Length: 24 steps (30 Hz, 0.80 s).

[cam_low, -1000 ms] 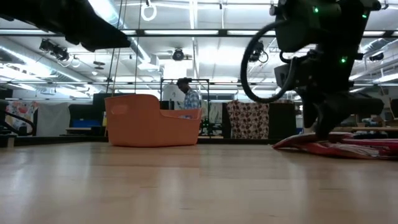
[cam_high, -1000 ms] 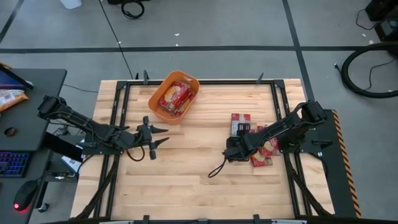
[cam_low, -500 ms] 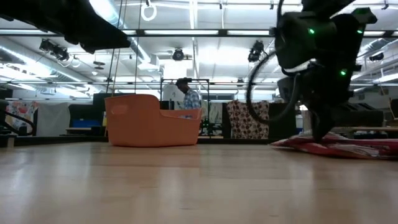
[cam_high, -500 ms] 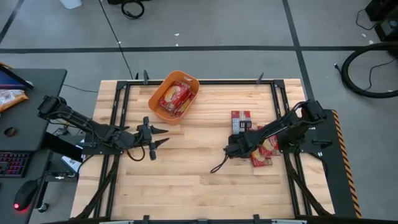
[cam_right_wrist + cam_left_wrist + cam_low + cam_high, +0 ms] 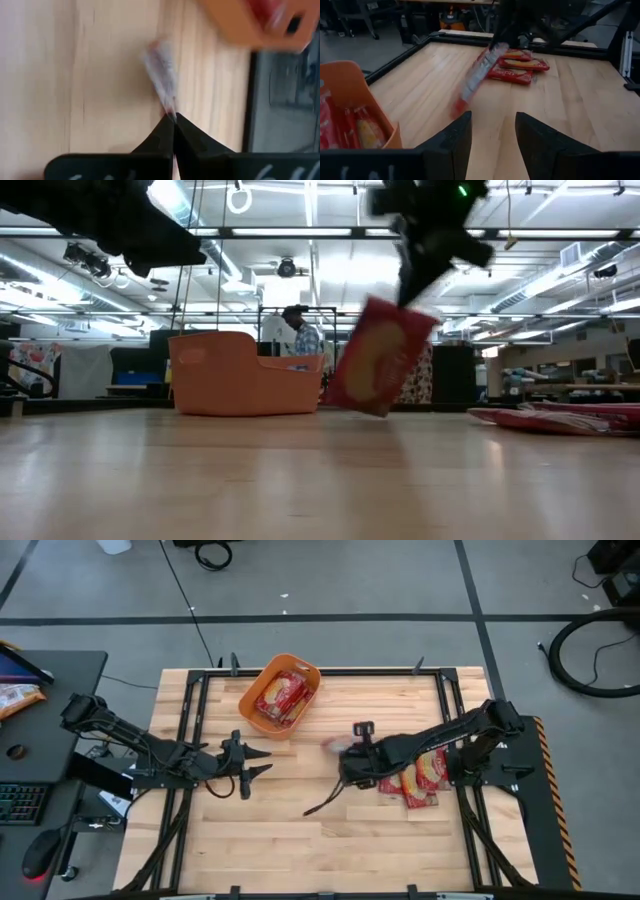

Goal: Sort popcorn bags into baskets
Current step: Put the red popcorn bag into the orange bin

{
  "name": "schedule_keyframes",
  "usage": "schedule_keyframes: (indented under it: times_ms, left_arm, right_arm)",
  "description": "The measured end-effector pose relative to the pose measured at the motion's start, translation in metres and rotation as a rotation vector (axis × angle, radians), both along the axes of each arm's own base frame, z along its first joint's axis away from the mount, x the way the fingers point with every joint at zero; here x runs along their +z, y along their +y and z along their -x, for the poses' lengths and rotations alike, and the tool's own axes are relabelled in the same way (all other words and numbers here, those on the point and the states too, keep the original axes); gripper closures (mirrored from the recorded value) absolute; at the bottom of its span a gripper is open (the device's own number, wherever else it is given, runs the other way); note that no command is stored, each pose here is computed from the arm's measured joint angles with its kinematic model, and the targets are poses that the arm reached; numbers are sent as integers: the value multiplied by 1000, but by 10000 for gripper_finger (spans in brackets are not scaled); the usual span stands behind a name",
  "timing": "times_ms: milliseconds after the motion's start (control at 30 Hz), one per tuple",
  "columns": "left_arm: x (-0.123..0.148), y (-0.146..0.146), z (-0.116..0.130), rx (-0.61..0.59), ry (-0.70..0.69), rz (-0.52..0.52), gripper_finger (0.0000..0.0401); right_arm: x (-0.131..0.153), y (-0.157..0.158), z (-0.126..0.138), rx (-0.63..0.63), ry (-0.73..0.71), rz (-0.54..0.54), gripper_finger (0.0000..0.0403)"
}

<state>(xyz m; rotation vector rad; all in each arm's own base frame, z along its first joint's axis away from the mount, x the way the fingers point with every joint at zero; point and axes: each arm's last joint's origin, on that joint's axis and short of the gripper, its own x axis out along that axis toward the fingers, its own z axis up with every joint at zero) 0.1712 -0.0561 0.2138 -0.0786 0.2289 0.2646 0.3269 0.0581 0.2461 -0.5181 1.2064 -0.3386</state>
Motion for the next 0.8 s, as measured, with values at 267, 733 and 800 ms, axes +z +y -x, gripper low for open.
schedule_keyframes:
  times_ms: [267,733,800]
  left_arm:
    - [15,-12,15,-78,-64,-105,246]
    - [11,-15,22,75,-37,-178,243]
    - [13,-11,17,122,-53,-181,237]
  right_arm:
    - [59,-16,-33,136,-224,-113,398]
    - [91,-44,-53,245,-425,-169,400]
    - [92,-48,-54,236,-449,-165,400]
